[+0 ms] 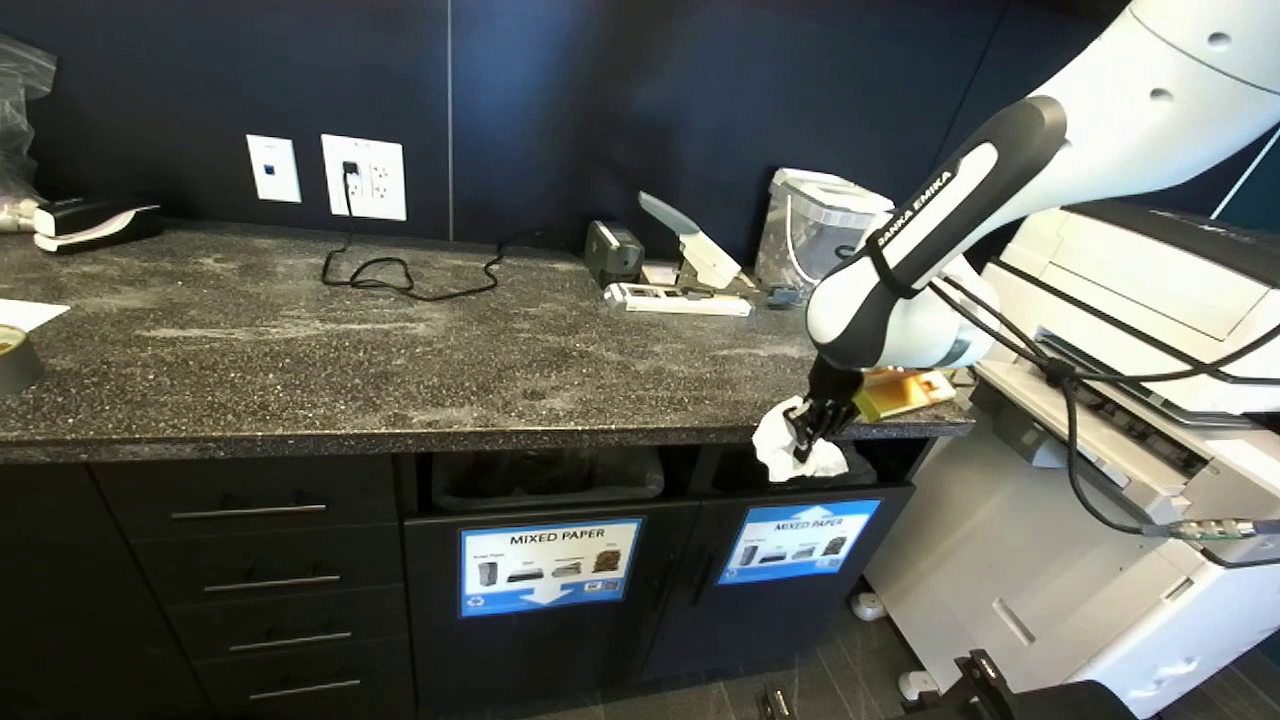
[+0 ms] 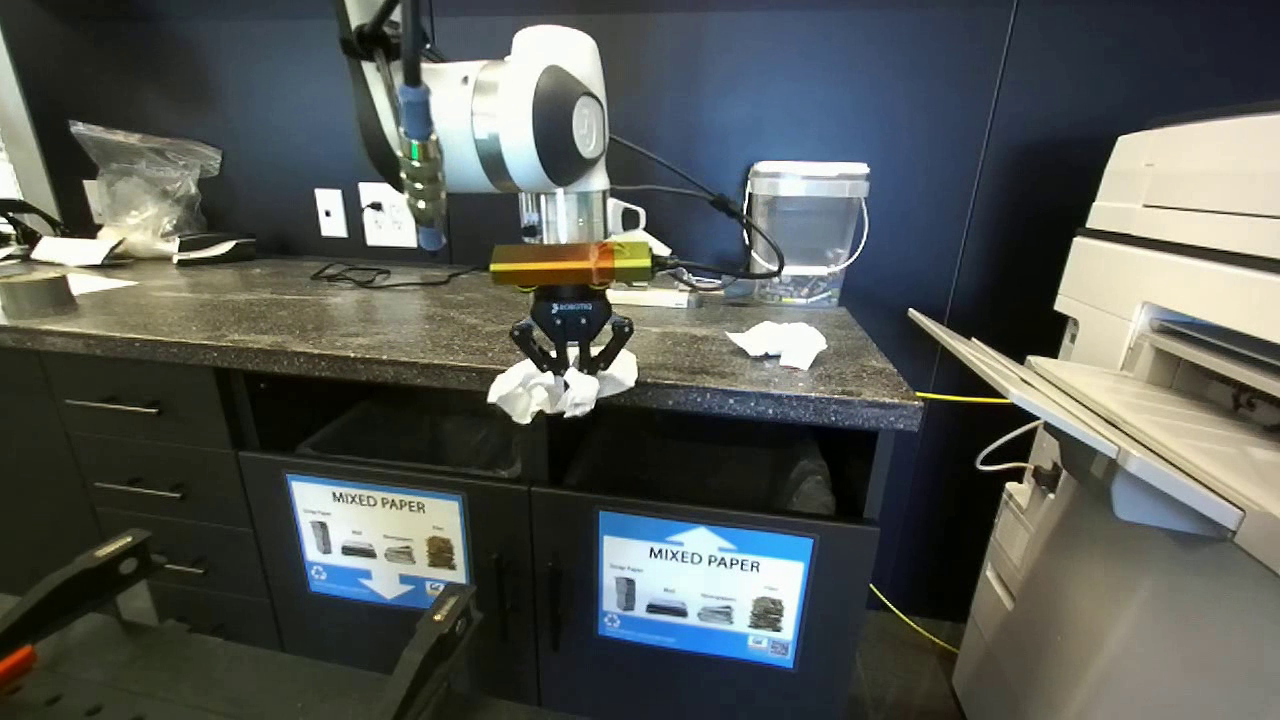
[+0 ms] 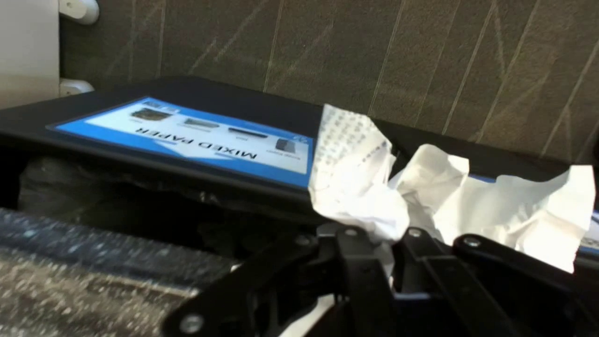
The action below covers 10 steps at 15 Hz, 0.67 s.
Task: Put the papers in the bin to the right
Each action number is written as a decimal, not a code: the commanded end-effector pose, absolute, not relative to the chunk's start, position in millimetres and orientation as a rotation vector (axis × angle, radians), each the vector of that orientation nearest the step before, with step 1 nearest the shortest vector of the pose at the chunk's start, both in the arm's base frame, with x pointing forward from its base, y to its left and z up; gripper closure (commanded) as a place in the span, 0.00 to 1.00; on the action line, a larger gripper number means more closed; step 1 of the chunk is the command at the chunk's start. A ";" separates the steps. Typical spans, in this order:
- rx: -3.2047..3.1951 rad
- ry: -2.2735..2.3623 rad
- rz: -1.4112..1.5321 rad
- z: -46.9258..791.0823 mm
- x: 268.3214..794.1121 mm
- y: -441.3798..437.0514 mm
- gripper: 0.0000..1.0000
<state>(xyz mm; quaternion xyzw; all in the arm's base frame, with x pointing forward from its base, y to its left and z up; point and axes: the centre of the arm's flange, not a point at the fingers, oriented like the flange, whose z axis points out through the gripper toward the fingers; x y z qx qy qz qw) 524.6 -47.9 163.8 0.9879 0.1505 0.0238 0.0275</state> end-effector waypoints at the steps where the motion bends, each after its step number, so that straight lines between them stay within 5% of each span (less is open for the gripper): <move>1: 3.085 0.482 0.074 140.8 484.7 -36.0 0.87; 10: 3.059 0.154 0.492 62.2 467.2 -29.0 0.88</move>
